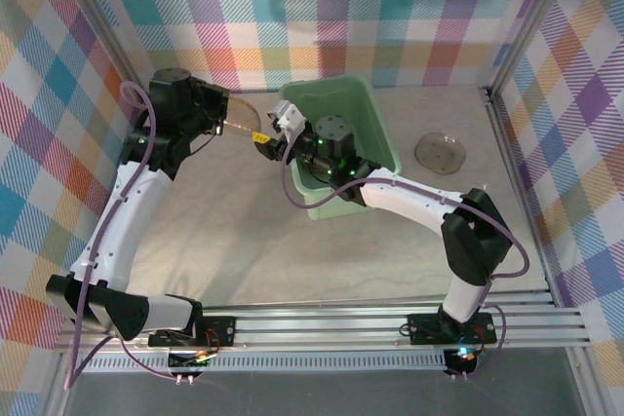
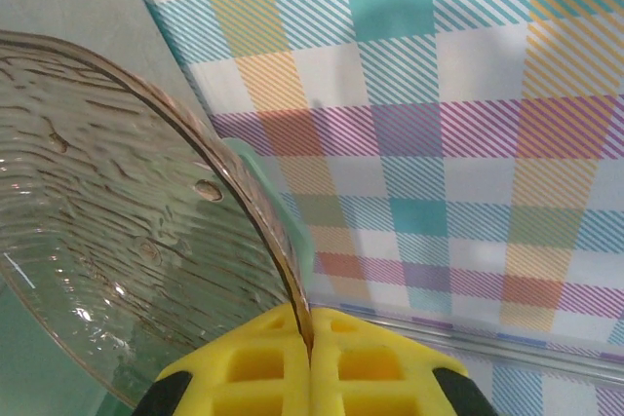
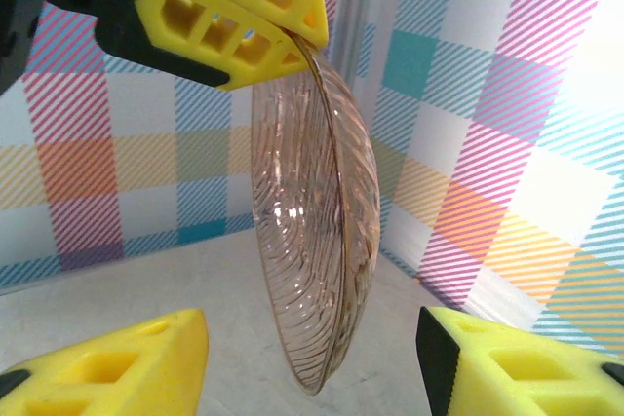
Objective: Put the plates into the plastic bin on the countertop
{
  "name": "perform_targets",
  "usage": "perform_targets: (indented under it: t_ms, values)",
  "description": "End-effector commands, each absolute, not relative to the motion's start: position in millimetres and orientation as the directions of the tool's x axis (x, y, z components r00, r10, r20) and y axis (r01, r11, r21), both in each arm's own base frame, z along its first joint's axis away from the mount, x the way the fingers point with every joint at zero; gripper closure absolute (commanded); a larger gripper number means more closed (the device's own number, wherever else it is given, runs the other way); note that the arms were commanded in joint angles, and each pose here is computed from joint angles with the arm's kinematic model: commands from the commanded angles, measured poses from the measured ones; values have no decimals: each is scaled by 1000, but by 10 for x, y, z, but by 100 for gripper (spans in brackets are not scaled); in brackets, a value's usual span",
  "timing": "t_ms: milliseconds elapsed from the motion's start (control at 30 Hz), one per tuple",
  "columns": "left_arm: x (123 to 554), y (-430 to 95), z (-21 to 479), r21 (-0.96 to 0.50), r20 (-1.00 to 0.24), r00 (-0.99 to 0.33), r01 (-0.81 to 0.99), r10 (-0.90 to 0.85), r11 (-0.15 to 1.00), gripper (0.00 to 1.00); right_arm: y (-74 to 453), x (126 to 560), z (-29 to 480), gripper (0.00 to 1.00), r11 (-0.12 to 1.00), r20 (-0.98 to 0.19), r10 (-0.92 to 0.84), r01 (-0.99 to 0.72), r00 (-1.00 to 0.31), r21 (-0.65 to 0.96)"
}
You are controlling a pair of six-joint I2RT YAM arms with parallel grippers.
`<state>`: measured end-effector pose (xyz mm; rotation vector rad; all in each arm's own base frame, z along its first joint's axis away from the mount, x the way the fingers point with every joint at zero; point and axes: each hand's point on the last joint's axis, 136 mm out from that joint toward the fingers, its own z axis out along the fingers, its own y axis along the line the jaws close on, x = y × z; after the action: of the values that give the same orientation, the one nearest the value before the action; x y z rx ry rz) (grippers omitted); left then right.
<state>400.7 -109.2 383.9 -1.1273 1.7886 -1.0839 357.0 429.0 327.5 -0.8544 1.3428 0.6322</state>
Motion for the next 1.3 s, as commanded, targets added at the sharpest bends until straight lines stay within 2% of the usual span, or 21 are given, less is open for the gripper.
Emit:
perform_targets:
  t_ms: [0,100,200,300,400,533,1267]
  values:
    - [3987,-1136,4063,-945,-143,-321,-237,-936,225,100,4276,3613,3350,43,628,-988,-32,-766,150,-136]
    - [3996,-1176,4079,-950,-140,-327,-221,-935,220,100,4273,3628,3309,45,660,-991,-27,-742,131,-116]
    - [3997,-1188,4089,-953,-140,-321,-213,-937,215,100,4199,3750,3337,48,747,-995,-12,-661,99,-74]
    - [3993,-1196,4126,-958,-140,-314,-196,-939,208,100,4162,3788,3312,52,771,-998,39,-636,55,-5]
    - [3997,-1200,4129,-958,-147,-308,-194,-940,214,100,4169,3806,3316,54,777,-997,70,-629,31,35]
    - [4007,-1241,4102,-956,-145,-313,-199,-939,214,100,4131,3834,3383,62,786,-989,149,-608,17,108]
    - [4073,-1280,3951,-950,-113,-309,-244,-944,194,100,4315,3866,3454,80,770,-983,165,-633,76,80]
